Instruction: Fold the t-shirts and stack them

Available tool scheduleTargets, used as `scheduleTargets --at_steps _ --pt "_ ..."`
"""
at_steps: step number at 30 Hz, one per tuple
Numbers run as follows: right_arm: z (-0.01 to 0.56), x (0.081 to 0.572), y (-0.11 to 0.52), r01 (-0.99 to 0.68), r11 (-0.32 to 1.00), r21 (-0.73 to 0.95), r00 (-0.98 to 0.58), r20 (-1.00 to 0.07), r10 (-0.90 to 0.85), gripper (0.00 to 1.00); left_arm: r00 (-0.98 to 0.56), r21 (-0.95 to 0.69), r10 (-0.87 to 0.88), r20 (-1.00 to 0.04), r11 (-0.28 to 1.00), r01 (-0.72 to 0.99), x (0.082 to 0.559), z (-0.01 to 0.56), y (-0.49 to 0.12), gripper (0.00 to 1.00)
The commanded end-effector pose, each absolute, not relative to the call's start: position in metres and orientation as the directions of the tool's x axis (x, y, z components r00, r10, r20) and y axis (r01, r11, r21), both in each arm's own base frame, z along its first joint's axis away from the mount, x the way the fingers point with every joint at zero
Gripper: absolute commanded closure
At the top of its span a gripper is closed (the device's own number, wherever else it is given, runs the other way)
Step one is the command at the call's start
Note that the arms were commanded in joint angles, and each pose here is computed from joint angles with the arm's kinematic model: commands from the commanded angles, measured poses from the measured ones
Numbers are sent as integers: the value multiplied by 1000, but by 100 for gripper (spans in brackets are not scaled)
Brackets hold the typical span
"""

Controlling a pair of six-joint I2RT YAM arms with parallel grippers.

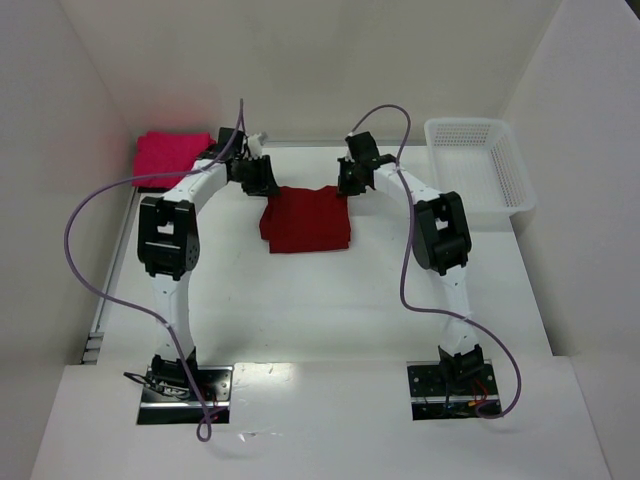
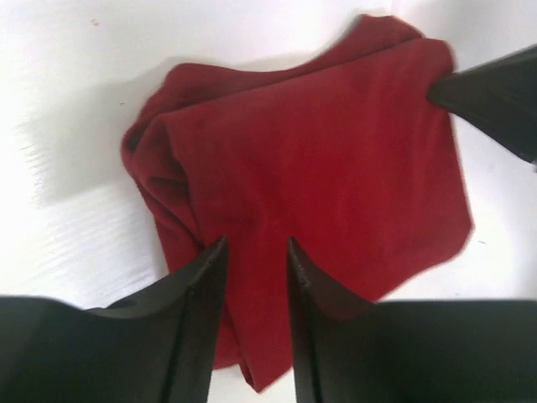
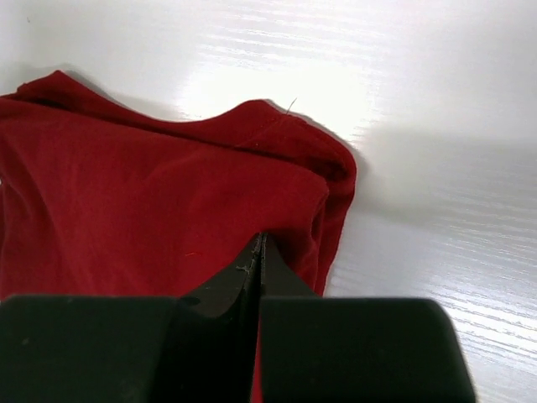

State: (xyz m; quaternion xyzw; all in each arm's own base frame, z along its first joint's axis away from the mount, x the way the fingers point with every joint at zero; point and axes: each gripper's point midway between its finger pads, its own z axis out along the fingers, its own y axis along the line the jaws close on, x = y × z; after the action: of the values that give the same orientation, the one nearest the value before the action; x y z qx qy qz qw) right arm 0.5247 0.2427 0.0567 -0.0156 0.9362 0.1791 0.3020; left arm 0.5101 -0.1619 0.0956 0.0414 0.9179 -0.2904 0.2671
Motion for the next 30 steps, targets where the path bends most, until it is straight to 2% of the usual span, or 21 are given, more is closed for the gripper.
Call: scheduleTargets --at_steps 1,6,10,15,21,24,26,28,30 --pt "43 526 229 -118 943 312 -826 -557 81 100 -847 -469 -101 -521 863 185 527 77 -148 57" --pt "49 528 224 -119 938 325 -817 -568 93 100 -841 -417 -101 -532 895 156 538 65 -143 57" --pt "53 531 225 -122 937 327 -812 -576 95 100 -808 -312 -109 -579 945 96 550 58 -136 63" --pt "51 527 223 -125 940 317 -820 -566 82 100 -764 -76 -53 -643 997 -5 557 63 -127 66" --pt "69 526 221 -129 940 316 -803 -589 88 100 -751 -62 -81 -656 997 -53 549 76 -108 66" --pt "86 524 223 -145 932 331 -791 -605 92 100 -748 -80 -91 -657 996 -51 538 87 -94 56" --pt "96 522 230 -176 915 362 -786 -611 91 100 -759 -207 -144 -635 978 -12 531 99 -89 53" --pt "105 520 235 -190 902 389 -786 -610 98 100 -795 -375 -197 -574 926 41 512 101 -95 44" --pt "115 516 238 -208 890 405 -782 -615 97 100 -795 -474 -226 -563 876 87 504 107 -85 37"
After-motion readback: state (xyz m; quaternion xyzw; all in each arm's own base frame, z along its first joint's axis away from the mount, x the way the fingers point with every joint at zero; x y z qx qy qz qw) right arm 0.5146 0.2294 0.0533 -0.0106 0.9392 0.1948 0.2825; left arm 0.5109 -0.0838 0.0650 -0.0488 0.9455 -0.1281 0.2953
